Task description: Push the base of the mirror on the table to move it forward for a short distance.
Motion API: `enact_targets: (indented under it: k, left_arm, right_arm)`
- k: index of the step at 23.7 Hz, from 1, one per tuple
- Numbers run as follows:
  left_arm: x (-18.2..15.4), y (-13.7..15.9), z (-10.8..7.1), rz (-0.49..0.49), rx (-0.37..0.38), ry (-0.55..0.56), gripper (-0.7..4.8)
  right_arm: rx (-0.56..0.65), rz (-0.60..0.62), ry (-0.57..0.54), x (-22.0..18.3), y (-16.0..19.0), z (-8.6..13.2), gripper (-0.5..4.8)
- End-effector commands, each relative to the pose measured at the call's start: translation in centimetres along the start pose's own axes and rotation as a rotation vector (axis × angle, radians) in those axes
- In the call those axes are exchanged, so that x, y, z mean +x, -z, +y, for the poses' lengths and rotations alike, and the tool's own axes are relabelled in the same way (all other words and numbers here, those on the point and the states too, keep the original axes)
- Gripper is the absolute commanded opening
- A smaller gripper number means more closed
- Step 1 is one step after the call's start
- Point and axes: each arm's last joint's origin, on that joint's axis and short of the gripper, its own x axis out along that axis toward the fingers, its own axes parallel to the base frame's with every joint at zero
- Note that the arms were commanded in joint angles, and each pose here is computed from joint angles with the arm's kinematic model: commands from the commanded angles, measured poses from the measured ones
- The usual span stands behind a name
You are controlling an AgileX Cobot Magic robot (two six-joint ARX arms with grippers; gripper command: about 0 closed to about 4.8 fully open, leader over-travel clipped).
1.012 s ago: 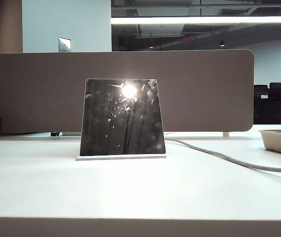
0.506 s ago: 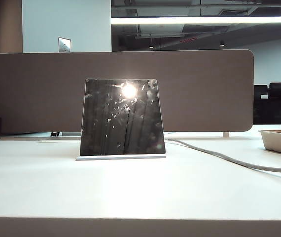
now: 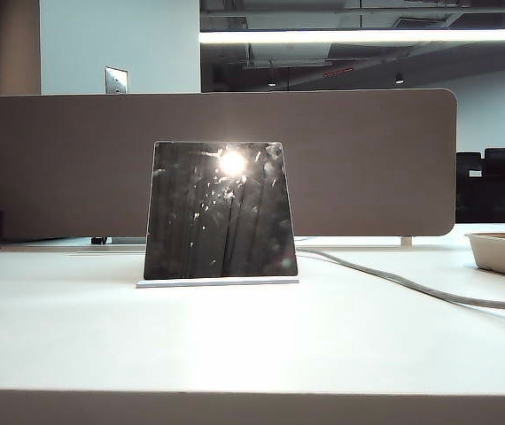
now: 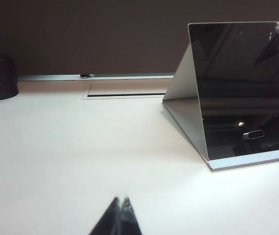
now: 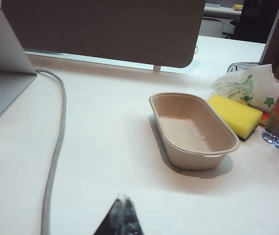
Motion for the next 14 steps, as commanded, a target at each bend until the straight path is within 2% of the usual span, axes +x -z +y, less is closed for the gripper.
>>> enact_targets:
  k: [1,14]
  left_arm:
    - [-0.01,-0.15,-0.01,-0.012,0.005,0.005,-0.01]
    - [0.0,-0.14,-0.01,-0.012,0.005,0.005,-0.01]
  right_arm:
    - [-0.004,-0.019,0.003,-0.03,-0.27,-0.02,-0.05]
    - [0.039,-0.01,0.011,-0.03,-0.18,-0.05,-0.05]
